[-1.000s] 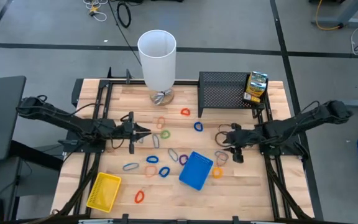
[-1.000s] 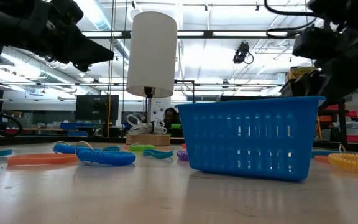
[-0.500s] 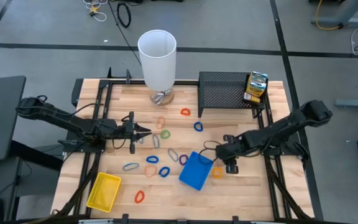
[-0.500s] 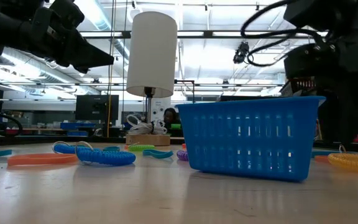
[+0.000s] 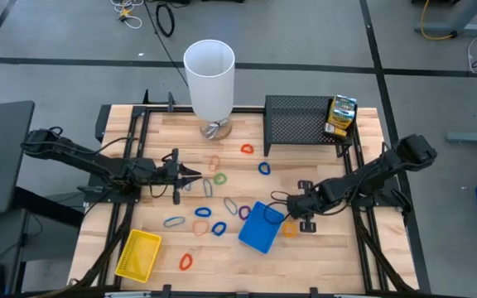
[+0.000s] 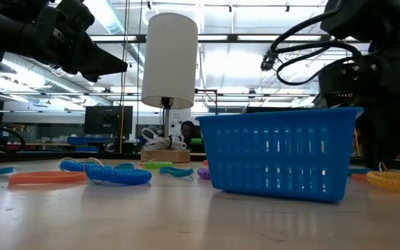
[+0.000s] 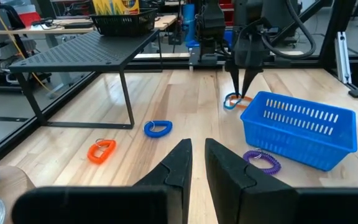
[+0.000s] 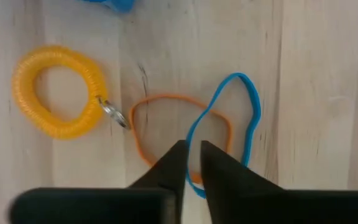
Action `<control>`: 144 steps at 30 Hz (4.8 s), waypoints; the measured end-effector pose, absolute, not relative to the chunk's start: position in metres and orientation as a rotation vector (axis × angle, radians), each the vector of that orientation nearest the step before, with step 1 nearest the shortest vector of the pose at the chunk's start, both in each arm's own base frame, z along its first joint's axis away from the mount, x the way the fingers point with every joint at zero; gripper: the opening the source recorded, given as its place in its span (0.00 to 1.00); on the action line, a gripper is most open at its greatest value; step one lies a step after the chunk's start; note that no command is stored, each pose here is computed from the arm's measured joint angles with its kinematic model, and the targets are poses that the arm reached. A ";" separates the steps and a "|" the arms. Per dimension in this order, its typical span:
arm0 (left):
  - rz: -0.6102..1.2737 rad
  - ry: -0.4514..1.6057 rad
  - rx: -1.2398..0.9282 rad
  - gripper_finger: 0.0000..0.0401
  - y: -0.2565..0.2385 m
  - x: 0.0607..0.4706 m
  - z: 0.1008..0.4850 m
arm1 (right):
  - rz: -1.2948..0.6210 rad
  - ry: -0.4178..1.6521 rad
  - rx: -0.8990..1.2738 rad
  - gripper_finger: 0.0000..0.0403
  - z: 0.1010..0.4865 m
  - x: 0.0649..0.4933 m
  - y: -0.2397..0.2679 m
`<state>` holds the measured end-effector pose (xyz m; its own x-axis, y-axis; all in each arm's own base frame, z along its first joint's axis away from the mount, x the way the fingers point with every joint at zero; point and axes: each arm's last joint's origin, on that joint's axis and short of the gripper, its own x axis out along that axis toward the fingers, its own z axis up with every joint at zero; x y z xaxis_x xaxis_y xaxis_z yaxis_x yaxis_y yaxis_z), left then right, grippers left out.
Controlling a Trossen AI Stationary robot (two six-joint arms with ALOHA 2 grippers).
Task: Pick & Place Office Desk Supplies
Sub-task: Put the blue rubber band into the blue bin, then put the orange rubber band into the blue bin
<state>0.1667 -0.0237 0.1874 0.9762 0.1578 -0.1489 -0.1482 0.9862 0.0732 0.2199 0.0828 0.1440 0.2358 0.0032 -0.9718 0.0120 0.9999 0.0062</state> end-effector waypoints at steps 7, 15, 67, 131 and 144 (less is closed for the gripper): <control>0.155 0.155 0.059 0.13 -0.024 0.167 0.187 | 0.008 1.319 -0.049 0.01 0.144 0.218 0.087; 0.155 0.154 0.059 0.13 -0.024 0.167 0.187 | -0.031 1.279 -0.167 0.00 0.173 0.228 0.098; 0.155 0.156 0.063 0.13 -0.024 0.167 0.187 | 0.046 1.439 -0.229 0.53 0.193 0.254 0.091; 0.163 0.172 0.049 0.13 -0.025 0.175 0.180 | 0.319 1.064 -0.350 0.00 0.236 0.319 0.102; 0.122 0.160 0.017 0.19 -0.028 0.183 0.176 | 0.368 1.152 -0.371 0.15 0.189 0.339 0.110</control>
